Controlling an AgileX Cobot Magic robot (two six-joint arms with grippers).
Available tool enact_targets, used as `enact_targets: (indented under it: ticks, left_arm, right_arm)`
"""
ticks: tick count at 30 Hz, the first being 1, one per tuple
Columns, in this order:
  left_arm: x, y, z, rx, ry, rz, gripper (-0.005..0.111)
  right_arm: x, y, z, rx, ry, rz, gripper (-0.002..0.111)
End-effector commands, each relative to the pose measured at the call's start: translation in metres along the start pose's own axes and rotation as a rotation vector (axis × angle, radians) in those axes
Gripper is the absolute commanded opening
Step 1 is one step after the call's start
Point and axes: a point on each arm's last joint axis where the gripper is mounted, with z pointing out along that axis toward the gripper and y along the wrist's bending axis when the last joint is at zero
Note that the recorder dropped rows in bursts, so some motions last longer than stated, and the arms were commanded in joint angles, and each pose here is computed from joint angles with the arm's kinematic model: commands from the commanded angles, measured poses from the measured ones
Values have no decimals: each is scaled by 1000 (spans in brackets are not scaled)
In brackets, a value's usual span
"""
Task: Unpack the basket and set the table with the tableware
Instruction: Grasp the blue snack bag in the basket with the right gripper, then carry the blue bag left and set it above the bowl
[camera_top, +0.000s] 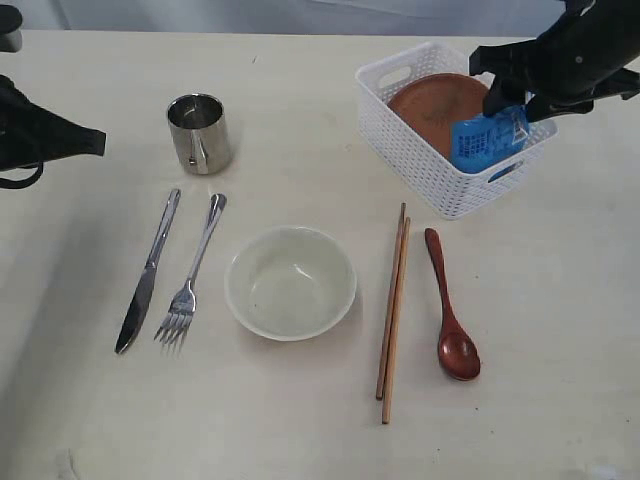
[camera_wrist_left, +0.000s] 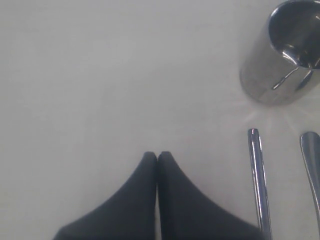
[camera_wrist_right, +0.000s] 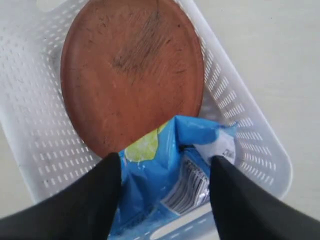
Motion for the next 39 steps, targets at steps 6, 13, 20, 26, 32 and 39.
enact_targets:
  ticks: [6,13,20,26,32,39]
  left_arm:
    - [1,1,0,1,0,-7,0]
    - [1,1,0,1,0,-7,0]
    - [1,1,0,1,0,-7,0]
    - [0,0,0,10,-14,-7,0]
    - [-1,-1,0,16,-23,-7,0]
    - [-1,-1,0,15,-22,-7,0]
  right_arm:
    - [0,-1,1,1,2,18,38]
    - [-1,-1,1,1,-4,25,0]
    - [-12,2,-15,-7,-87,36,0]
    - [-39,19,-72,-88,-222,13,0]
    - [-57,62,-122,-235,-265,-106,0]
    - [-37,158,-79,-348,-212,-352,0]
